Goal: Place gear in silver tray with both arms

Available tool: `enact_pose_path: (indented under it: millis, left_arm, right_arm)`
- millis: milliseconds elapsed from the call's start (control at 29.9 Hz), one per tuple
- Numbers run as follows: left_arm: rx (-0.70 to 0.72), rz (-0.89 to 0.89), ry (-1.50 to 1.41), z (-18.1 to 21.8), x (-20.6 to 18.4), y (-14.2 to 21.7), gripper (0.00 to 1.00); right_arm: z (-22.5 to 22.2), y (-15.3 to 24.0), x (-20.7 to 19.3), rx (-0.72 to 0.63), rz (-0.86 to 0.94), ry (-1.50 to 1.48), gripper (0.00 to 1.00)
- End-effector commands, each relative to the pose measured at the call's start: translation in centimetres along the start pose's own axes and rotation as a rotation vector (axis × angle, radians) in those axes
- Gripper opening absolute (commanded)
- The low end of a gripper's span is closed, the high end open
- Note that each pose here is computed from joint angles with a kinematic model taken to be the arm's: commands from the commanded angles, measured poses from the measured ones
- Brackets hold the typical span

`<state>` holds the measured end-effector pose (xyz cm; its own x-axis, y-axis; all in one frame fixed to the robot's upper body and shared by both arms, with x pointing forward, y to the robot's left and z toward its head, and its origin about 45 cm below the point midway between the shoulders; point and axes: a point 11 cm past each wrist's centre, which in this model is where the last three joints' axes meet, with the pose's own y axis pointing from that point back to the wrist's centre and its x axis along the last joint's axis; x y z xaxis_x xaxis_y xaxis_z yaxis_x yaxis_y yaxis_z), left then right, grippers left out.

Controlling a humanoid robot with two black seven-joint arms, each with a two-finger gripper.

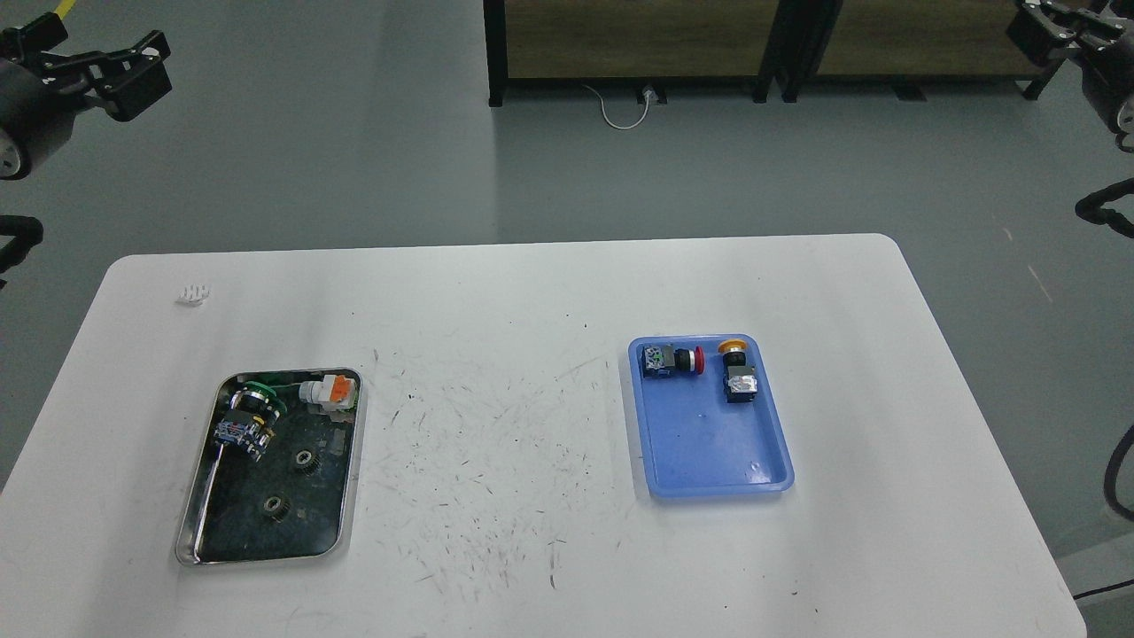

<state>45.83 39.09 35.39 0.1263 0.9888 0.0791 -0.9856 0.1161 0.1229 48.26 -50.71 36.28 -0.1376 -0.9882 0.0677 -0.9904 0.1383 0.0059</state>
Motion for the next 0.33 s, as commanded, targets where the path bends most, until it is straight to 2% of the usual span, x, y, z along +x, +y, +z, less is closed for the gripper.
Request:
enact_pose_path:
  millis: [0, 167, 301]
  left_arm:
    - [-0.021, 0.022, 0.011, 0.8, 0.4, 0.0, 0.99]
    - [-0.025, 0.036, 0.012, 1.0, 0.7, 0.1, 0.99]
    - [-0.025, 0.041, 0.011, 1.1, 0.7, 0.1, 0.99]
  right_arm:
    - [-0.4, -0.1, -0.3, 0.009, -0.009, 0.005, 1.0]
    - [-2.3, 0.5, 0.7, 0.045, -0.017, 0.035, 1.0]
    - [-3.6, 0.8, 0.0, 0.076, -0.06, 0.057, 1.0]
